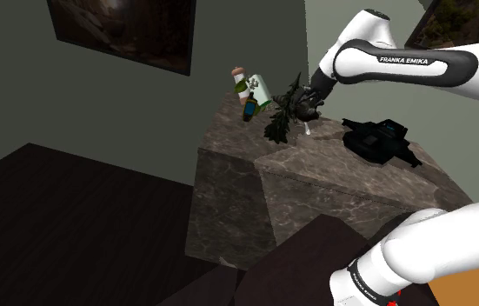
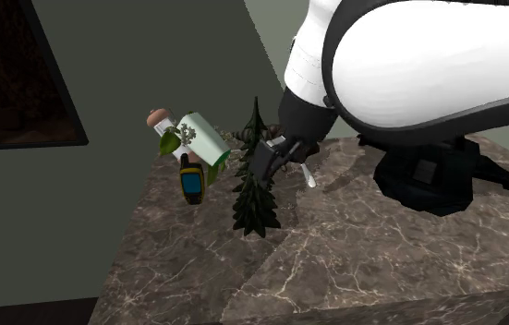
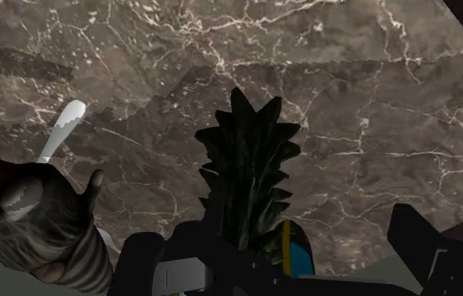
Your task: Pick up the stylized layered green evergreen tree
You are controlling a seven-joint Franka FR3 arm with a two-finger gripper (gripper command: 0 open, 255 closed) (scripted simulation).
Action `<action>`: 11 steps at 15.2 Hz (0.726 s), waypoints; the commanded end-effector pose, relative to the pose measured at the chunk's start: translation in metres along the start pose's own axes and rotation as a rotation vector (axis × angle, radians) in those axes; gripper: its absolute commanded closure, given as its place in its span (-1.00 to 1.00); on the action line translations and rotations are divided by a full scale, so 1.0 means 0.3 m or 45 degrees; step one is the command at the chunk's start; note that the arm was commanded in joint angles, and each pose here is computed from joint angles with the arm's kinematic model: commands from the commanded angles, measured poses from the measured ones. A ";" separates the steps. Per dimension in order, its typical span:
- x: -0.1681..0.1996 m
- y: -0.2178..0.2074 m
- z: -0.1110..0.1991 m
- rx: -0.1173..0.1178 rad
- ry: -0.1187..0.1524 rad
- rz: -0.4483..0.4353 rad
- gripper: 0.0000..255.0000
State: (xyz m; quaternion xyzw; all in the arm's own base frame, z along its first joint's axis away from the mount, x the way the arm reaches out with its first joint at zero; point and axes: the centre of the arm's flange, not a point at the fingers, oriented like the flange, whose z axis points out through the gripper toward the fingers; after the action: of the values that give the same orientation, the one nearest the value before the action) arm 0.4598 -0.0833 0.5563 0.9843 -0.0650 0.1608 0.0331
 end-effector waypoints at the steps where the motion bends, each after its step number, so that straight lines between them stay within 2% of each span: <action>1: 0.065 0.019 0.018 -0.019 0.051 0.033 -1.00; 6: 0.218 0.078 0.044 -0.067 0.170 0.113 -1.00; 11: 0.190 0.074 0.127 -0.067 0.170 0.113 -1.00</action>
State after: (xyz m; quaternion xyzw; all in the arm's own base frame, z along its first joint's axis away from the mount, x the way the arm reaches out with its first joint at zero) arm 0.5225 -0.1150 0.5456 0.9665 -0.1101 0.2249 0.0558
